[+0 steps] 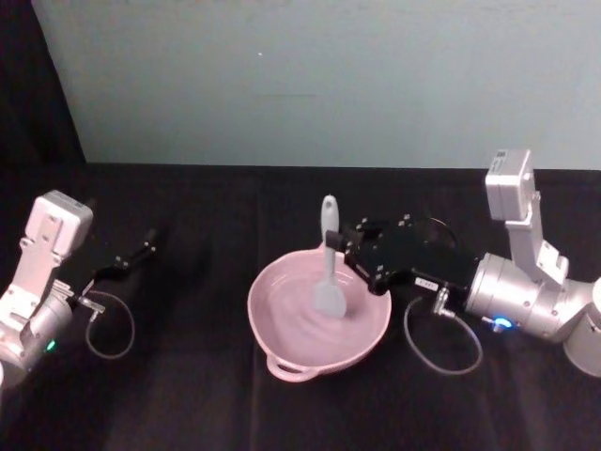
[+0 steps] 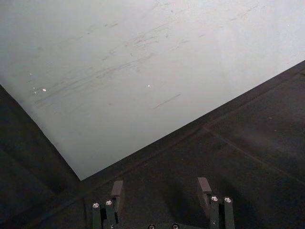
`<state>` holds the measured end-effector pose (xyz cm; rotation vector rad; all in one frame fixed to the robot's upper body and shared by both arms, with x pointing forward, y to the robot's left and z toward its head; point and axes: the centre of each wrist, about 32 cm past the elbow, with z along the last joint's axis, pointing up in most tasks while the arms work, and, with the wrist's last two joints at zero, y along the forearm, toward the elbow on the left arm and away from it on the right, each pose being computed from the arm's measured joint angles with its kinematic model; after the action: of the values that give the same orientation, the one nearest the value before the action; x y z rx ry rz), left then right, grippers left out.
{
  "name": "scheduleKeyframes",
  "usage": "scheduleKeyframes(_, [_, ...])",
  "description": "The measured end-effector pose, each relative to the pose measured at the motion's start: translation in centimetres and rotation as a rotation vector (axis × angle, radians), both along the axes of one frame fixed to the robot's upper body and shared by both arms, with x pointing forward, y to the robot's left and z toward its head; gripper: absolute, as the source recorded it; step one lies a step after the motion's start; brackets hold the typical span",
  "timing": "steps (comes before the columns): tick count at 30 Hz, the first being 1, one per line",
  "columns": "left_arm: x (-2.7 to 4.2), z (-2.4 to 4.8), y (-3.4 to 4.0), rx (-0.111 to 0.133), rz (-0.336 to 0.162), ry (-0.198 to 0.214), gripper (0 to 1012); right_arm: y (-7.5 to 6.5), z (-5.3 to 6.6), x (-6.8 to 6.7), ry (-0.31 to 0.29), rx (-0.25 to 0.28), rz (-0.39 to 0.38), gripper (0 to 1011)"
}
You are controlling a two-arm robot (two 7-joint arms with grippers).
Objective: Use the one hand to pick up the spoon and stir the clear water in the bowl.
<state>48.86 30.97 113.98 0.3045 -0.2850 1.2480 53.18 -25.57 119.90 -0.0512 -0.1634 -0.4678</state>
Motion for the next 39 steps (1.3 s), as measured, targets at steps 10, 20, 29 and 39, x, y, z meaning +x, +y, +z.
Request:
scheduleKeyframes(10, [0.0,0.0,0.0,0.0,0.0,0.0,1005,3.1,-1.5,0.5,0.017,0.065,0.087,108])
scheduleKeyframes(20, [0.0,0.0,0.0,0.0,0.0,0.0,1005,4.2,-2.3,2.9,0.009,0.093,0.062,108])
scheduleKeyframes(29, [0.0,0.0,0.0,0.0,0.0,0.0,1005,2.3,-2.4,3.9,-0.018,0.079,-0.017,108])
scheduleKeyframes(39, [0.0,0.0,0.0,0.0,0.0,0.0,1005,-0.6,-2.0,1.9,-0.022,0.066,-0.085,108])
